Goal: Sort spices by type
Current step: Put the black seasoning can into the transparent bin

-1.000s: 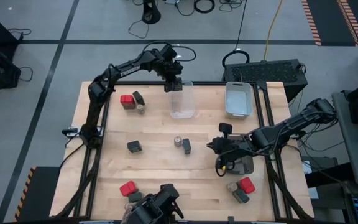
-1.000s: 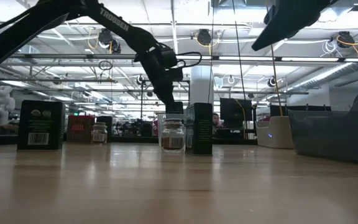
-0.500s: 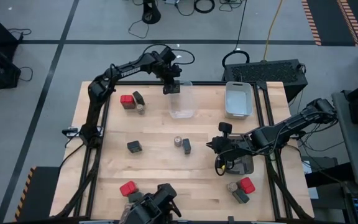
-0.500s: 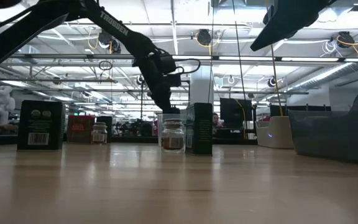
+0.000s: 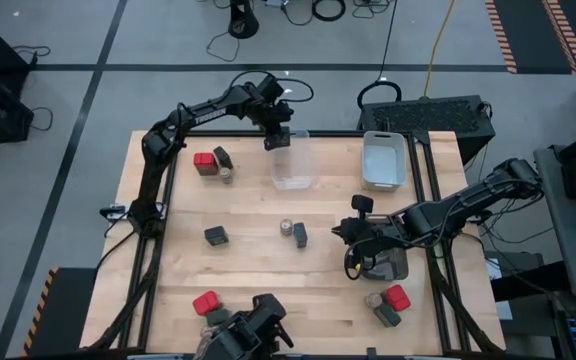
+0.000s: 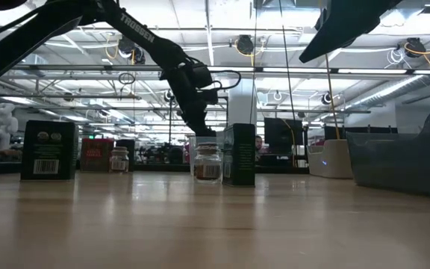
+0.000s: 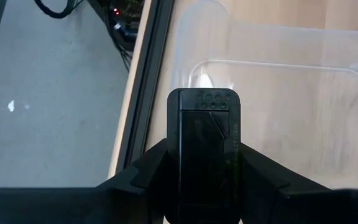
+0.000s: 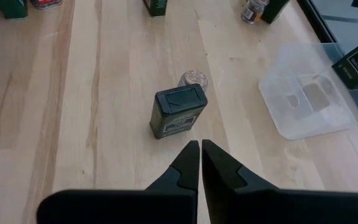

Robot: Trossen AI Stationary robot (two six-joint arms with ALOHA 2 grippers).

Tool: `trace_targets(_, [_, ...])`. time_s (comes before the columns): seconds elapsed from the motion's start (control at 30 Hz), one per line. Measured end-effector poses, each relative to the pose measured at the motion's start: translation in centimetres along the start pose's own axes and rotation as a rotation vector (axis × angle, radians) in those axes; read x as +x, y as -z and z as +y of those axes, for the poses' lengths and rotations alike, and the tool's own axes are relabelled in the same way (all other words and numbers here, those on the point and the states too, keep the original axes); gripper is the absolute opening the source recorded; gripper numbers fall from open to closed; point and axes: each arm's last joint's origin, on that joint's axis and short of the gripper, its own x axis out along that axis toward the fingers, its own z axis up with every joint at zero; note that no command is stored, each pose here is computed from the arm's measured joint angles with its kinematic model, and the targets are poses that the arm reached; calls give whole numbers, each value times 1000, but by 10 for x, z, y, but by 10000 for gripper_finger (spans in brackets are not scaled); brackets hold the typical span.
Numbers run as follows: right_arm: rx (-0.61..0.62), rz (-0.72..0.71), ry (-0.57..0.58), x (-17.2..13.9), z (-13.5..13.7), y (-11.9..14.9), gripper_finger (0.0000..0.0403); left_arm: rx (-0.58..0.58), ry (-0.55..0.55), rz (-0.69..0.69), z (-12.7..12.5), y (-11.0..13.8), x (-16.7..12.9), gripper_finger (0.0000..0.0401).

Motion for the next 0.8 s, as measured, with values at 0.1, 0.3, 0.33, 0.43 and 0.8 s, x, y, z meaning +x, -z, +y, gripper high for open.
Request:
trace_targets(0.1, [0,0,0,0,0,0,0,0,0,0,0,0,0,148])
trace_targets(0.3, [0,0,0,0,0,0,0,-1,6,10,-2,0,0,171])
trace_targets(0.33, [0,0,0,0,0,0,0,2,3,12,-3,0,1,180])
trace_targets(0.43, [0,0,0,0,0,0,0,8,-3,11,-4,-2,1,207])
trace_targets(0.8, [0,0,0,0,0,0,0,22,0,14,-6,-4,0,244])
